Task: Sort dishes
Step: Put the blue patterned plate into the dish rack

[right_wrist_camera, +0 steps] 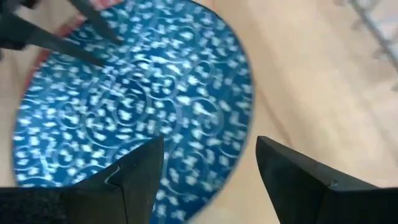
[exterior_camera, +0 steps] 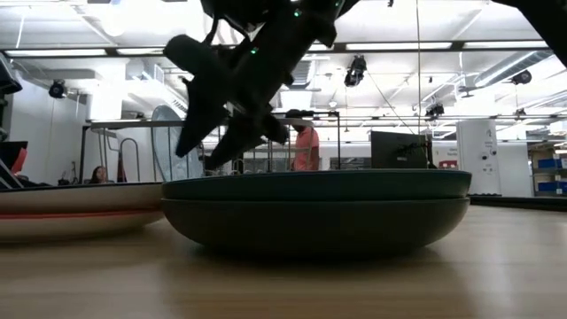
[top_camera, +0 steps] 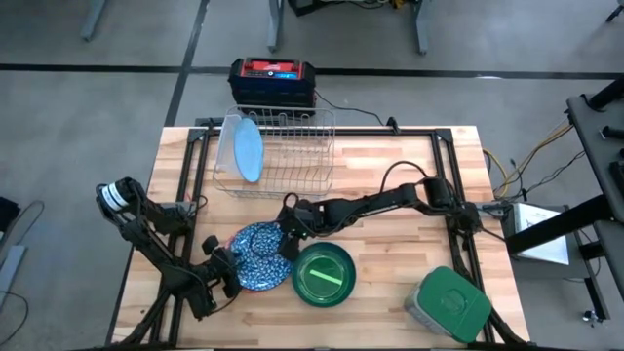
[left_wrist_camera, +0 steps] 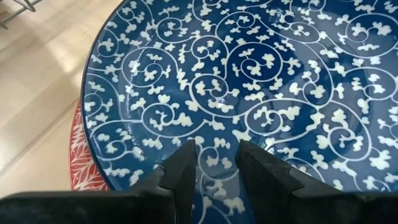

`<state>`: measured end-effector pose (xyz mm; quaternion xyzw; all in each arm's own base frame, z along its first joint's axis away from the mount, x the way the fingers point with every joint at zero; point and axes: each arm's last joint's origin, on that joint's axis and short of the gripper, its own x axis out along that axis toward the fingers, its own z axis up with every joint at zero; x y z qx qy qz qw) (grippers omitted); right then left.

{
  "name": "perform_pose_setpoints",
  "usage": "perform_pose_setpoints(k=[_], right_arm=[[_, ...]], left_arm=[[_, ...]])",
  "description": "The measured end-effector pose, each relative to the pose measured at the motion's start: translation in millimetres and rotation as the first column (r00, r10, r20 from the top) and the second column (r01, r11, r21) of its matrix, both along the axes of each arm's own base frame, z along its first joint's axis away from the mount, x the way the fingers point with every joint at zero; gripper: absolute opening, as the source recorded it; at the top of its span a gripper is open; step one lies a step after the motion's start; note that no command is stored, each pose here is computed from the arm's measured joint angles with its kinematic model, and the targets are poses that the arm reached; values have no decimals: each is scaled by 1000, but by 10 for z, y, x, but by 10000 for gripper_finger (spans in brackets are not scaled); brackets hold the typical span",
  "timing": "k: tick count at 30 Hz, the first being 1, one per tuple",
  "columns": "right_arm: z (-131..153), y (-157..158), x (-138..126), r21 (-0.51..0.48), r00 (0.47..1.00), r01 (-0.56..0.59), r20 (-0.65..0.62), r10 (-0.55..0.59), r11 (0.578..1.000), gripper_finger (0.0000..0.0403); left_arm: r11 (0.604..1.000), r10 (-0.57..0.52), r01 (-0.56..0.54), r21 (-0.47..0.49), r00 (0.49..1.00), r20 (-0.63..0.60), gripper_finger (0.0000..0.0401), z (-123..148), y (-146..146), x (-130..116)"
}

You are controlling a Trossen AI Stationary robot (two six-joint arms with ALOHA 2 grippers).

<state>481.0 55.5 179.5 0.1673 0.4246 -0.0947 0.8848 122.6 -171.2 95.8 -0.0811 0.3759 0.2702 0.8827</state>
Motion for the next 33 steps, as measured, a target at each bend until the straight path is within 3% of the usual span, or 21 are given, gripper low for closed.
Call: perform_pose_setpoints(k=[4, 20, 33], right_arm=[[21, -18, -63, -40, 998, 45, -49, -47, 998, 245], [-236, 24, -117, 28, 989, 99, -113, -95, 995, 230], [-250, 53, -21, 186, 999, 40, -17, -37, 982, 218]], left_arm=[[1000, -1, 1, 1, 1000, 0, 116, -1, 1, -2], [998, -12, 10, 61, 999, 44, 116, -78, -2, 9], [992, -22, 4, 124, 989, 143, 116, -212, -51, 63]])
